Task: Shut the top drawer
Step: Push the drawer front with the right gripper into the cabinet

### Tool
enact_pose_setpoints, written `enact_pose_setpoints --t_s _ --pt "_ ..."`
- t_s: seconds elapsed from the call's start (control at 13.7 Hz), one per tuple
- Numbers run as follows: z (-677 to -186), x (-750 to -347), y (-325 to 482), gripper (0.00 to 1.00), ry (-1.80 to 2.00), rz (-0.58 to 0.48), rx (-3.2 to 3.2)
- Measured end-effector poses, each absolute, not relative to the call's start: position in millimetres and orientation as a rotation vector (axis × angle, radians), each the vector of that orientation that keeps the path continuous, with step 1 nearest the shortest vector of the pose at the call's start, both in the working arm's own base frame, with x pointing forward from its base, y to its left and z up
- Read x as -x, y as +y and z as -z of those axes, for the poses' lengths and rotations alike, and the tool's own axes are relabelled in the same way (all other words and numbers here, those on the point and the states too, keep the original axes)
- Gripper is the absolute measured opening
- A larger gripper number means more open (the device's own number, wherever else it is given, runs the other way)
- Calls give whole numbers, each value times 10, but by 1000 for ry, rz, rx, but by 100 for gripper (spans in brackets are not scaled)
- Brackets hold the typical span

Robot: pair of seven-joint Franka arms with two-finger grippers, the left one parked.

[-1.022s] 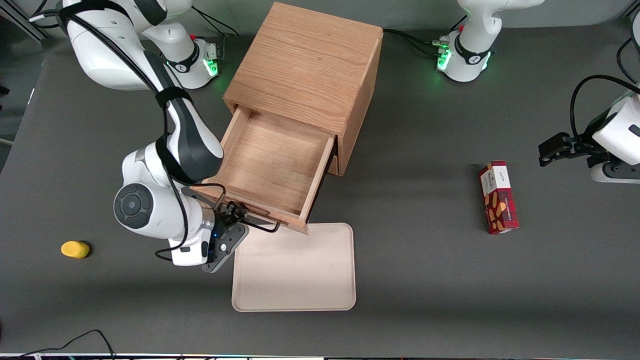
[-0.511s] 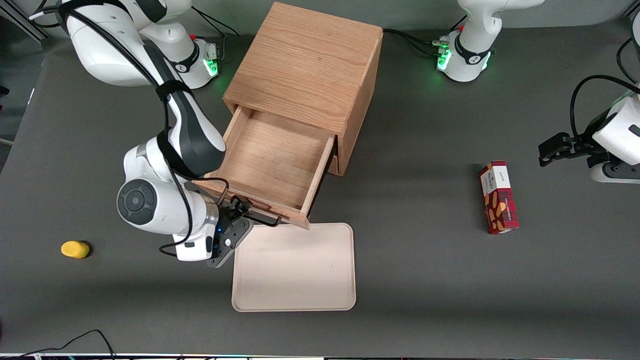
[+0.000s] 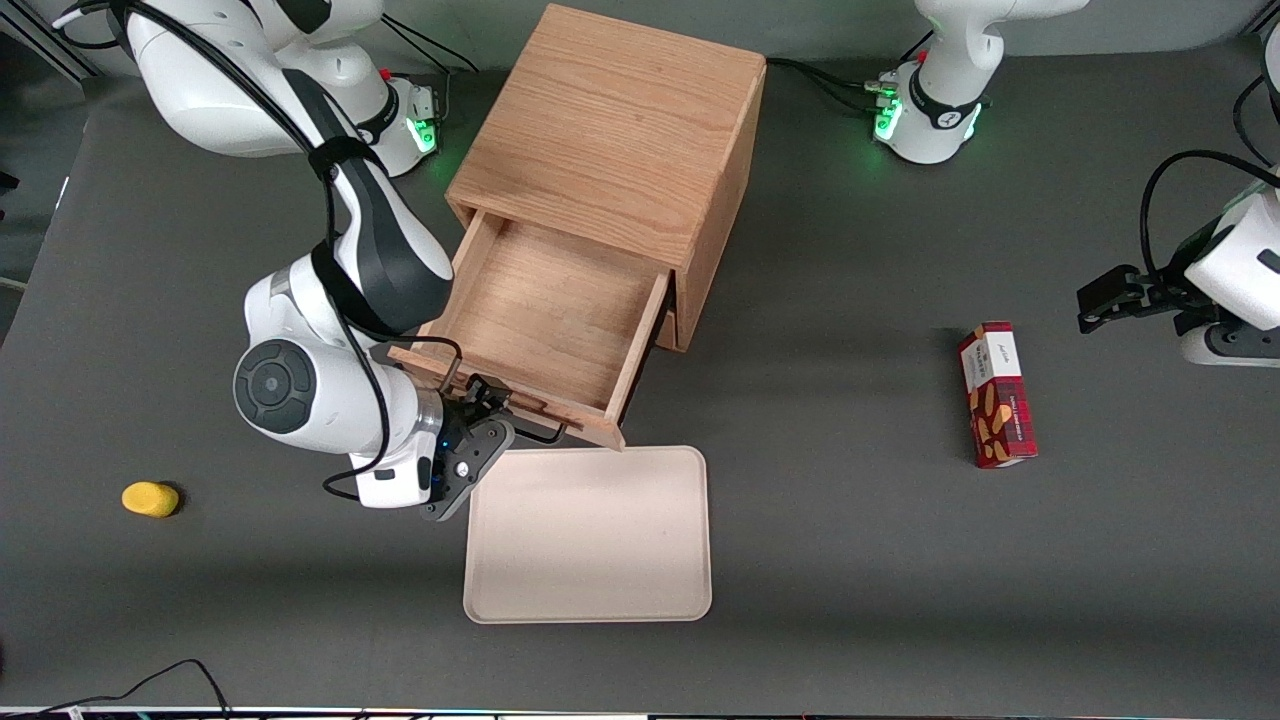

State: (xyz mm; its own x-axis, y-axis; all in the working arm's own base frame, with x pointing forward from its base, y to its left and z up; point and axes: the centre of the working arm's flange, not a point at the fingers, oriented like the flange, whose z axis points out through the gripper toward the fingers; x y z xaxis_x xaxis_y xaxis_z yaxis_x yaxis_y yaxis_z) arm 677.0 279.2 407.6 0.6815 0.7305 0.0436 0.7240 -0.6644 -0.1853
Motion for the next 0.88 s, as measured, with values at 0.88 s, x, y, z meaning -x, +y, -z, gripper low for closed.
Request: enact_pose_setpoints --t_s 0.88 --pt "-3967 -6774 2755 100 -1174 -77 2708"
